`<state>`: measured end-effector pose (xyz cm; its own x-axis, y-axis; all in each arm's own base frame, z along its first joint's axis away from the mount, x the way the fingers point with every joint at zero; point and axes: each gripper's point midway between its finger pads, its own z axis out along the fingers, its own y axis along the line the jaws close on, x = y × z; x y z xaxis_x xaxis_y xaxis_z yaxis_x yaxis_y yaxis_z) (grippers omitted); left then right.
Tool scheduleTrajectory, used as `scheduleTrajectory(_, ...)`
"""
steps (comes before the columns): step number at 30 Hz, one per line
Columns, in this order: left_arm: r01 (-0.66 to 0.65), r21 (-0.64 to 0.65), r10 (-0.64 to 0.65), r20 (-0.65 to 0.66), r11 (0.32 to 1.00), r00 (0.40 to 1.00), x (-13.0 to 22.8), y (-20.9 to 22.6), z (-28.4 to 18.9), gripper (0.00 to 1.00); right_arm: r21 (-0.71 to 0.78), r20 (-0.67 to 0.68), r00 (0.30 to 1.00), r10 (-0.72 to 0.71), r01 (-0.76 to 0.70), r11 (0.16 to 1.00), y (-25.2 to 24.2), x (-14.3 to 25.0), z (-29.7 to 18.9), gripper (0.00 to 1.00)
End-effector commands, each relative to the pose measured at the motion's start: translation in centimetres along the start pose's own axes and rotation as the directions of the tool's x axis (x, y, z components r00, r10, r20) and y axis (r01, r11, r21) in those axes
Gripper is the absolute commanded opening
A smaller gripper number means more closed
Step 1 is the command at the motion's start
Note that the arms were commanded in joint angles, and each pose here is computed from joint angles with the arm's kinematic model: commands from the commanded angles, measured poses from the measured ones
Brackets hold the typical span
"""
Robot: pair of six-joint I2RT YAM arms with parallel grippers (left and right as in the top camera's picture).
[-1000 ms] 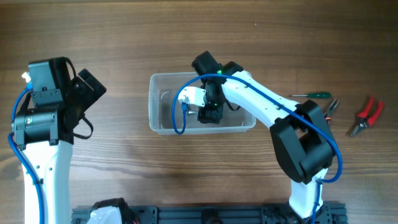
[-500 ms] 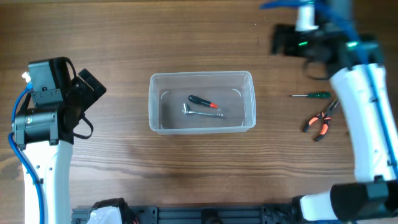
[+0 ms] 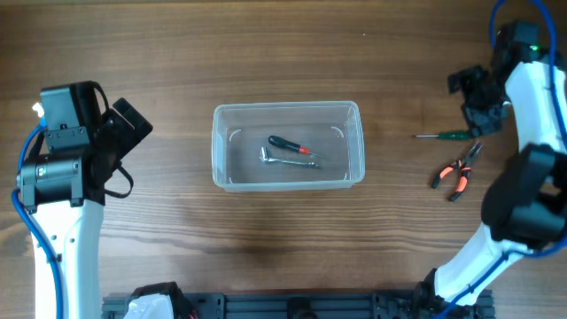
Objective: Pack container
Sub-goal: 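Grasp the green screwdriver handle with the right gripper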
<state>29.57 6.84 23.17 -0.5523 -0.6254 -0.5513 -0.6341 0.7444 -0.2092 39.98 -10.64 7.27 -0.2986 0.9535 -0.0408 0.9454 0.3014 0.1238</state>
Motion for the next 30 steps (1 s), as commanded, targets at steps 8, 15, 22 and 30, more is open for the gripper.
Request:
scheduleTrajectory(8, 0.017, 0.007, -0.017, -0.013, 1.0, 1.0, 0.2, 0.0, 0.1, 1.0, 0.17, -0.055, 0.994, 0.096, -0.085, 0.982, -2.6, 1.0, 5.6, 0.95)
scheduleTrajectory(15, 0.017, 0.006, -0.017, -0.013, 1.0, 1.0, 0.2, 0.0, 0.1, 1.0, 0.155, -0.018, 0.988, 0.154, -0.15, 0.977, -2.5, 0.6, 6.8, 0.95)
scheduleTrajectory(22, 0.017, 0.006, -0.017, -0.013, 1.0, 1.0, 0.2, 0.0, 0.1, 1.0, 0.157, 0.005, 0.982, 0.191, -0.189, 0.969, -3.5, 0.8, 8.6, 0.94)
scheduleTrajectory(30, 0.017, 0.006, -0.017, -0.013, 1.0, 1.0, 0.2, 0.0, 0.1, 1.0, 0.153, 0.009, 0.983, 0.185, -0.184, 0.971, -3.6, 0.9, 9.1, 0.7)
